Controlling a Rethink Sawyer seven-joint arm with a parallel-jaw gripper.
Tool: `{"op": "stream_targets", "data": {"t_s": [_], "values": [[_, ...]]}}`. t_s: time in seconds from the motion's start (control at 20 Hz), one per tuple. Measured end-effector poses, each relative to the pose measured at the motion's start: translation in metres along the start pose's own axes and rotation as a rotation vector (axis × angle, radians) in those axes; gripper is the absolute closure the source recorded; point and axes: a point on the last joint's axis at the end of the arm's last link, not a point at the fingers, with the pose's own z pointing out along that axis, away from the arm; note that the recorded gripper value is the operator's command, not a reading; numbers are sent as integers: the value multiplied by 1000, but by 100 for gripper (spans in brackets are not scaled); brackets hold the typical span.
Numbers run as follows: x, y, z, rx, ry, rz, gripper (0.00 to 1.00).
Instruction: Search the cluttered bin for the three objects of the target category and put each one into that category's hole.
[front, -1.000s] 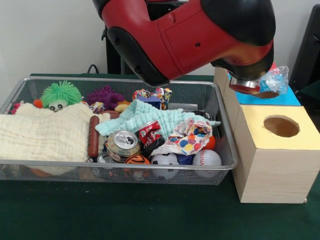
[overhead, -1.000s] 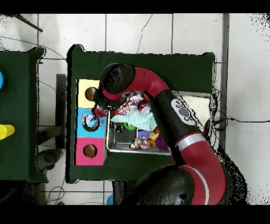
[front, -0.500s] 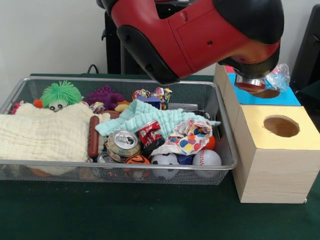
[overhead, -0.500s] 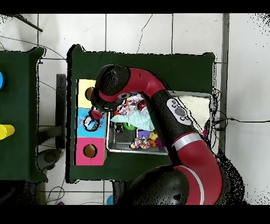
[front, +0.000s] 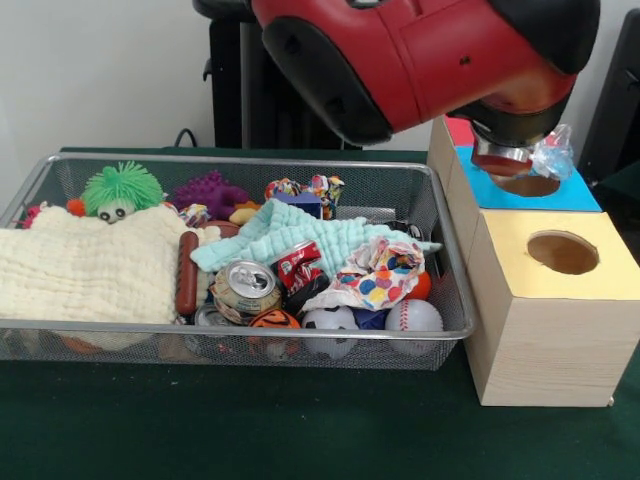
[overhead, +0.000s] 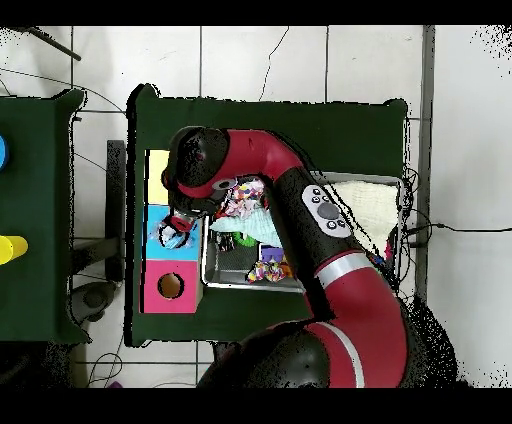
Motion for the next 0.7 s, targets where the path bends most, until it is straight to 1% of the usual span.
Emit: {"op": "stream_targets", "data": {"t_s": [0.05, 0.15, 0.3, 0.5, 0.7], "values": [[-3, 4, -3, 24, 24, -4, 100], [-7, 8, -8, 46, 43, -9, 100], [-12, 12, -13, 66, 56, -13, 100], [-19, 20, -26, 112, 78, -15, 100], [-21, 22, -34, 143, 96, -7, 100]]}}
